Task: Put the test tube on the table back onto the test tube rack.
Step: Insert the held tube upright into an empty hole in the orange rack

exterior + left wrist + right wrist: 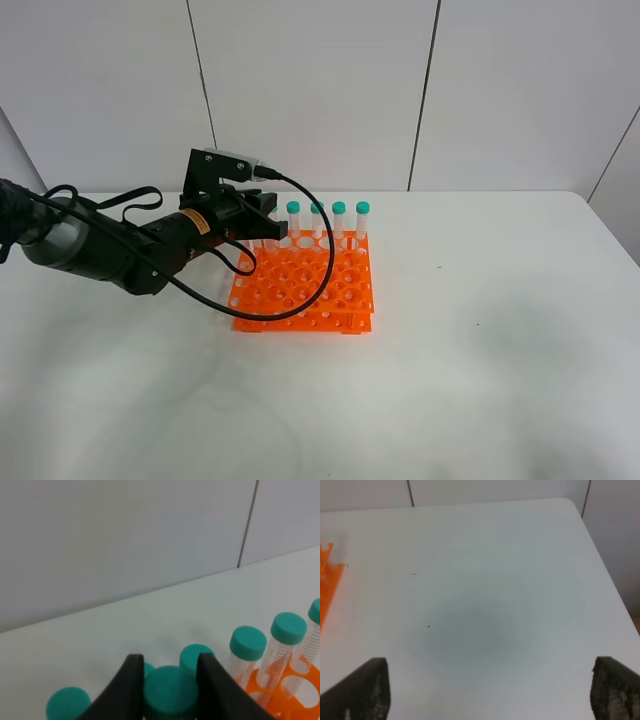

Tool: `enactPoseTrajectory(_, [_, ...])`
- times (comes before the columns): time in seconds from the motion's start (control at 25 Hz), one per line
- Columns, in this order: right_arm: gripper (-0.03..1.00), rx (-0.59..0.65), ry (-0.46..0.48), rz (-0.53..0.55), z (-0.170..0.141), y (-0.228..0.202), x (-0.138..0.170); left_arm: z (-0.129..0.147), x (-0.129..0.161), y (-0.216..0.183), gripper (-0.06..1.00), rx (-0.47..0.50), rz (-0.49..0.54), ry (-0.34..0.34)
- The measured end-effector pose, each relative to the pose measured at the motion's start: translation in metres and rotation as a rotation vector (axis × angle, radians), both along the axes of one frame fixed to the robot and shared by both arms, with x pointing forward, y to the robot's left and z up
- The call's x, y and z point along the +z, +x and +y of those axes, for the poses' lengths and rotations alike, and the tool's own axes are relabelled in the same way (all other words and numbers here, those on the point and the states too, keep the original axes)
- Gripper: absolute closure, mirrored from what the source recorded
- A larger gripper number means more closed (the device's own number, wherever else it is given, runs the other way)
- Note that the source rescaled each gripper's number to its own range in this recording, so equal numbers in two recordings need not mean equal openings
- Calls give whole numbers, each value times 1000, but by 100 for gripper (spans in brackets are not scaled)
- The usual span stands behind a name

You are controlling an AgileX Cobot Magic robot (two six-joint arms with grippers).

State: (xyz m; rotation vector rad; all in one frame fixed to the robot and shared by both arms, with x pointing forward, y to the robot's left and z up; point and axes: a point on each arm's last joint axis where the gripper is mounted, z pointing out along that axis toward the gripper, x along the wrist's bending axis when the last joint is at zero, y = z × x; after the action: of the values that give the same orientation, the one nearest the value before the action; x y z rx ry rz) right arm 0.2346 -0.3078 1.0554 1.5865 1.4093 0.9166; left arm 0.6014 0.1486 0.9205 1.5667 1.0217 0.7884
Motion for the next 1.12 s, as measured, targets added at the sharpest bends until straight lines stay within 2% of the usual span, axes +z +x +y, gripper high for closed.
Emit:
enactPoseTrajectory(0.4, [13,0,0,0,0,0,0,0,-11,1,94,-3,17,15])
enactPoseTrajectory(1.12, [13,0,1,0,0,0,0,-1,-11,0,94,-19,13,27])
